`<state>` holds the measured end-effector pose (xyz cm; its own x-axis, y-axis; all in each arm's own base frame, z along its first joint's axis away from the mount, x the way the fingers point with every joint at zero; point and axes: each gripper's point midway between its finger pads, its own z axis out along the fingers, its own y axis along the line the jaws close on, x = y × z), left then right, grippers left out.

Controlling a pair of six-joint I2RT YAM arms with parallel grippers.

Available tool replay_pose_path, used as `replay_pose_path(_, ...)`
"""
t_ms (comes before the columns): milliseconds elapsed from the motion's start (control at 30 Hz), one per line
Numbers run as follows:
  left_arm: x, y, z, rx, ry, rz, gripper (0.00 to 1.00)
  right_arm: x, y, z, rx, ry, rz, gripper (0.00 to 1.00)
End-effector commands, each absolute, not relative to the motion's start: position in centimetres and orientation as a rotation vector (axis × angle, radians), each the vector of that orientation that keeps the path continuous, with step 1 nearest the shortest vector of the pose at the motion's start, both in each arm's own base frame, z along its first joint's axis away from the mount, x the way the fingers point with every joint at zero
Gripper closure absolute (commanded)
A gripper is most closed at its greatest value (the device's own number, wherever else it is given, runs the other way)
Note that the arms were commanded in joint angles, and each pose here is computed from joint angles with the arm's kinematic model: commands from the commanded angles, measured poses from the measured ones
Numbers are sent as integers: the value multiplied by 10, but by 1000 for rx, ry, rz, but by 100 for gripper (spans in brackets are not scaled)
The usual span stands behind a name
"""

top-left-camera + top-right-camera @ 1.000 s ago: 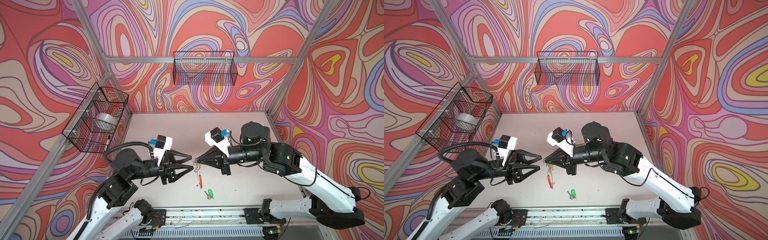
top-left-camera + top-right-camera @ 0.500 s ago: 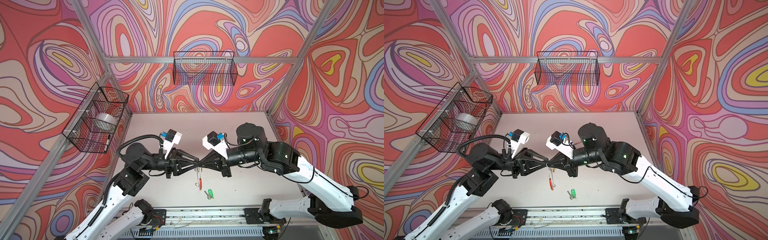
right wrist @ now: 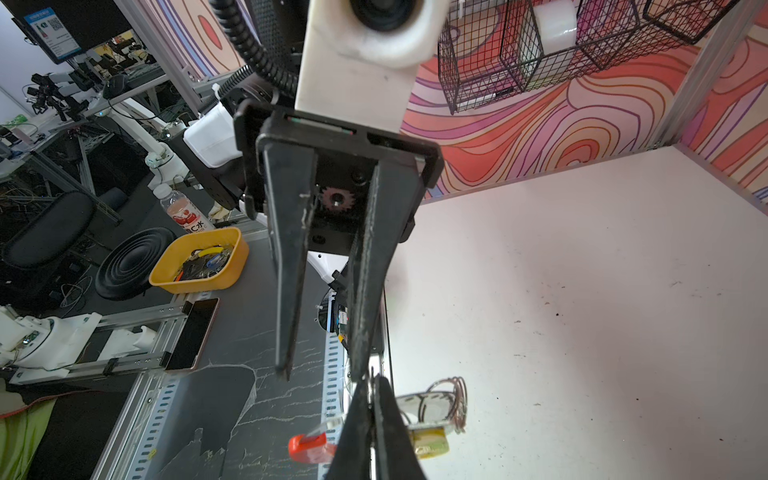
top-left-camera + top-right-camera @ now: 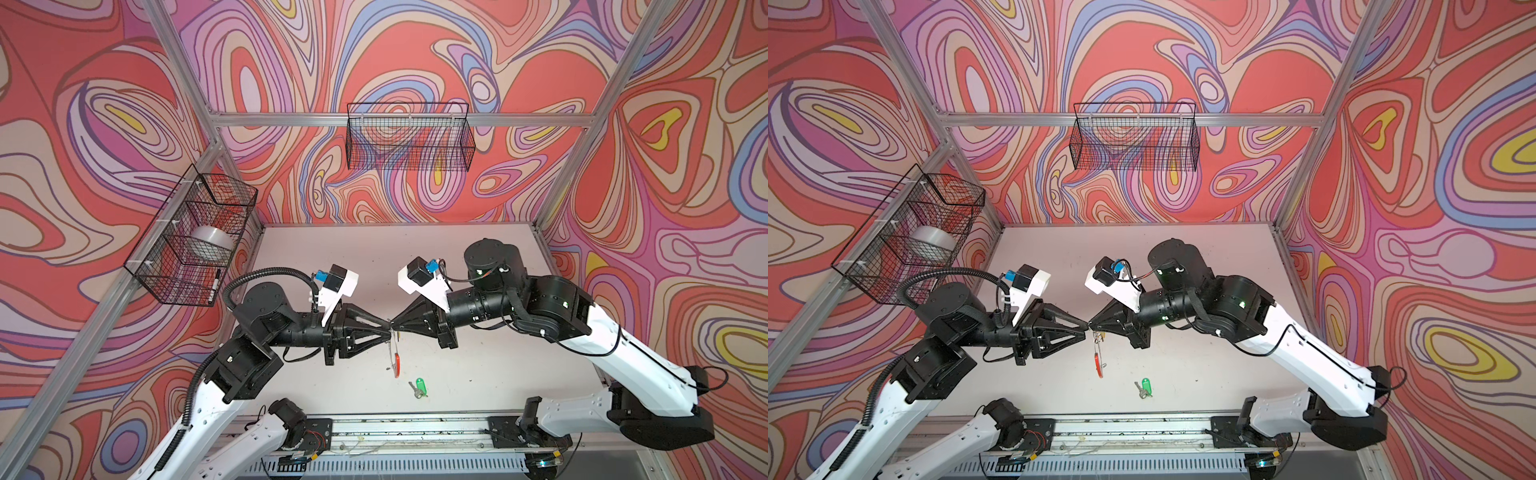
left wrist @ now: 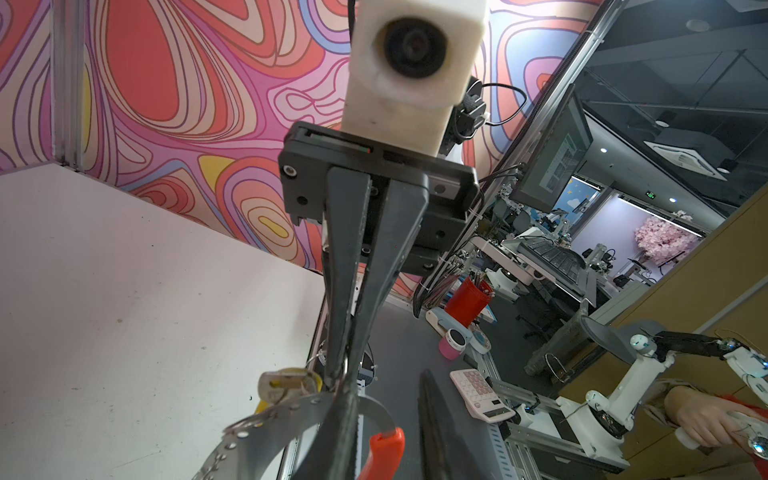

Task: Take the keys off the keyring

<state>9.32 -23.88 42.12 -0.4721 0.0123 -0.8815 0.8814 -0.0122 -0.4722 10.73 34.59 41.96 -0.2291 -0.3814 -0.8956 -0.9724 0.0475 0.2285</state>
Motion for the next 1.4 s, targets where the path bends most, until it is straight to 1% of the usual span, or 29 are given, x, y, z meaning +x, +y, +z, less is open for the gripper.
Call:
replay_pose_path(0, 94, -237, 420, 960, 1576, -1530, 74, 103, 345, 432, -1383, 1641, 1198, 100)
replay_pose_path(67, 94, -236, 421, 956, 1573, -1519, 73, 102, 343, 431, -1387, 1652, 1196, 100)
replay_pose_path(133, 94, -235, 422, 956, 1569, -1506, 70, 101, 340, 431, -1384, 1656, 1190, 100)
replay_pose_path(267, 94, -234, 422, 957, 1570, -1491, 70, 96, 335, 434, -1376, 1649, 1205, 100)
replay_pose_path(500, 94, -234, 424, 960, 1569, -1491, 70, 94, 342, 433, -1402, 1638, 1243, 100)
replay_pose_path(967, 96, -238, 424, 984, 1569, -1494, 76, 97, 351, 432, -1412, 1629, 1259, 100)
replay_pose_path(1367, 98, -236, 416, 977, 1601, -1469, 76, 99, 348, 437, -1396, 1619, 1235, 100)
